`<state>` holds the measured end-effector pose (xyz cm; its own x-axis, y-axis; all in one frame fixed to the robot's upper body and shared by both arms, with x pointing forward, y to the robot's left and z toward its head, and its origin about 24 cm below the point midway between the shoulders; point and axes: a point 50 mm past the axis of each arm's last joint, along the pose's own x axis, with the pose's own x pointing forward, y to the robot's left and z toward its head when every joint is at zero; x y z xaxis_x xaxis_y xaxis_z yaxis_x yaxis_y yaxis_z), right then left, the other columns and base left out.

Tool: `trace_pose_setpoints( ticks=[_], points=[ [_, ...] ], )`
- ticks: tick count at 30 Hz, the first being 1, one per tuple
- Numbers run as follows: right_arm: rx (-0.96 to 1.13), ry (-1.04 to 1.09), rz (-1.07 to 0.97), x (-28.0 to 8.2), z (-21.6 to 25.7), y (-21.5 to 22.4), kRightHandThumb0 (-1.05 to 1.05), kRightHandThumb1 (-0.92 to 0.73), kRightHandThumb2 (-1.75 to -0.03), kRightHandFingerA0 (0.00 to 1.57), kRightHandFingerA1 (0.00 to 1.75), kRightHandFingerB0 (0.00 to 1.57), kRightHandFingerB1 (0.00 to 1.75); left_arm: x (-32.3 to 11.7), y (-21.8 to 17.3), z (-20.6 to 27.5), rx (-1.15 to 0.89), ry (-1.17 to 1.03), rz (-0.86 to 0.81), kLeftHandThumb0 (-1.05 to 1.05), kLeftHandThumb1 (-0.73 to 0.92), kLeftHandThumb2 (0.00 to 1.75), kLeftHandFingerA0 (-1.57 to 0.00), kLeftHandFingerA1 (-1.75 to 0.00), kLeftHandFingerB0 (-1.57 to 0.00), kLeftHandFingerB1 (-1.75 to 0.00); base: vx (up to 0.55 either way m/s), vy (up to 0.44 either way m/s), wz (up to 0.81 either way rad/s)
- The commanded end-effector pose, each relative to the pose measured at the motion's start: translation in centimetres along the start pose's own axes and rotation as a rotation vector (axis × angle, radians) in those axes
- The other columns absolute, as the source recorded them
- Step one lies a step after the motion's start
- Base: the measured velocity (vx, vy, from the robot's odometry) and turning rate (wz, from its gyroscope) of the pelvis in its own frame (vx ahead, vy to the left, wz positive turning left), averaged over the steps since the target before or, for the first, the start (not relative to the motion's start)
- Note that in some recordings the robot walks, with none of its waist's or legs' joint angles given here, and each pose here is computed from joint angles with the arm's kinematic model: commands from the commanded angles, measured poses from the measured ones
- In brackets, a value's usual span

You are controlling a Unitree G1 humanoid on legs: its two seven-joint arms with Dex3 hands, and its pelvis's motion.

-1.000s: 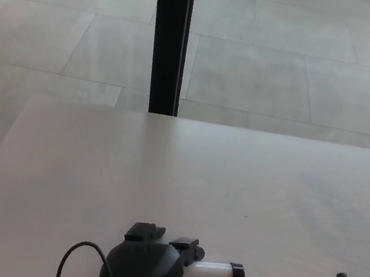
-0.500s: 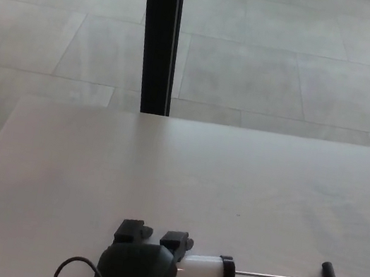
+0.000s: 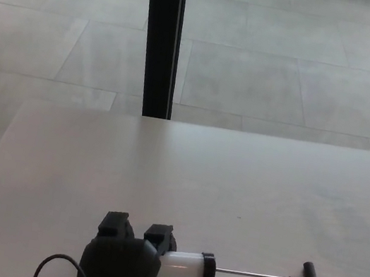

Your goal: The robot uses its left hand to lift the air pump kept on the middle of the desk and use the right hand to compress the handle

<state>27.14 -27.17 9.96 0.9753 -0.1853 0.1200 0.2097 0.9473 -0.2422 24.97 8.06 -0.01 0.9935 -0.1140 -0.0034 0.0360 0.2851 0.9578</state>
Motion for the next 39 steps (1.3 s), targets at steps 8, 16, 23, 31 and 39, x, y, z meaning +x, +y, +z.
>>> trace_pose_setpoints(
  ticks=[8,16,23,31,39],
  points=[
    [0.003,0.013,-0.002,0.1,-0.4,0.3,-0.74,-0.88,-0.67,0.61,0.62,0.65,0.45,-2.4,-3.1,-2.3,-0.088,-0.011,-0.125,-0.18,0.63,1.05,-0.85,-1.75,-0.71,-1.43,0.00,0.000,0.00],
    [0.025,0.027,0.012,-0.2,-0.6,0.8,-0.73,-0.87,-0.66,0.63,0.60,0.62,0.45,-1.8,-1.6,-1.3,-0.216,-0.102,-0.013,-0.11,0.55,1.13,-0.79,-1.75,-0.67,-1.66,0.00,0.000,0.00],
    [0.099,0.041,0.014,0.2,-0.3,2.1,-0.71,-0.87,-0.66,0.65,0.59,0.63,0.44,-0.3,0.9,-0.2,-0.335,-0.151,0.126,-0.12,0.48,1.31,-0.88,-1.75,-0.77,-1.61,0.00,0.000,0.00],
    [0.050,0.035,0.111,0.4,0.5,4.4,-0.86,-0.83,-0.86,0.35,0.58,0.30,0.42,2.0,4.1,0.4,-0.355,-0.207,0.201,-0.07,0.42,1.46,-0.89,-1.75,-0.80,-1.57,0.00,0.000,0.00],
    [0.042,0.058,0.181,0.0,1.1,5.9,-0.83,-0.78,-1.17,0.04,0.41,0.12,0.42,2.9,5.0,-0.2,-0.226,-0.235,0.200,-0.05,0.43,1.43,-0.90,-1.75,-0.80,-1.56,0.00,0.000,0.00]
  ],
)
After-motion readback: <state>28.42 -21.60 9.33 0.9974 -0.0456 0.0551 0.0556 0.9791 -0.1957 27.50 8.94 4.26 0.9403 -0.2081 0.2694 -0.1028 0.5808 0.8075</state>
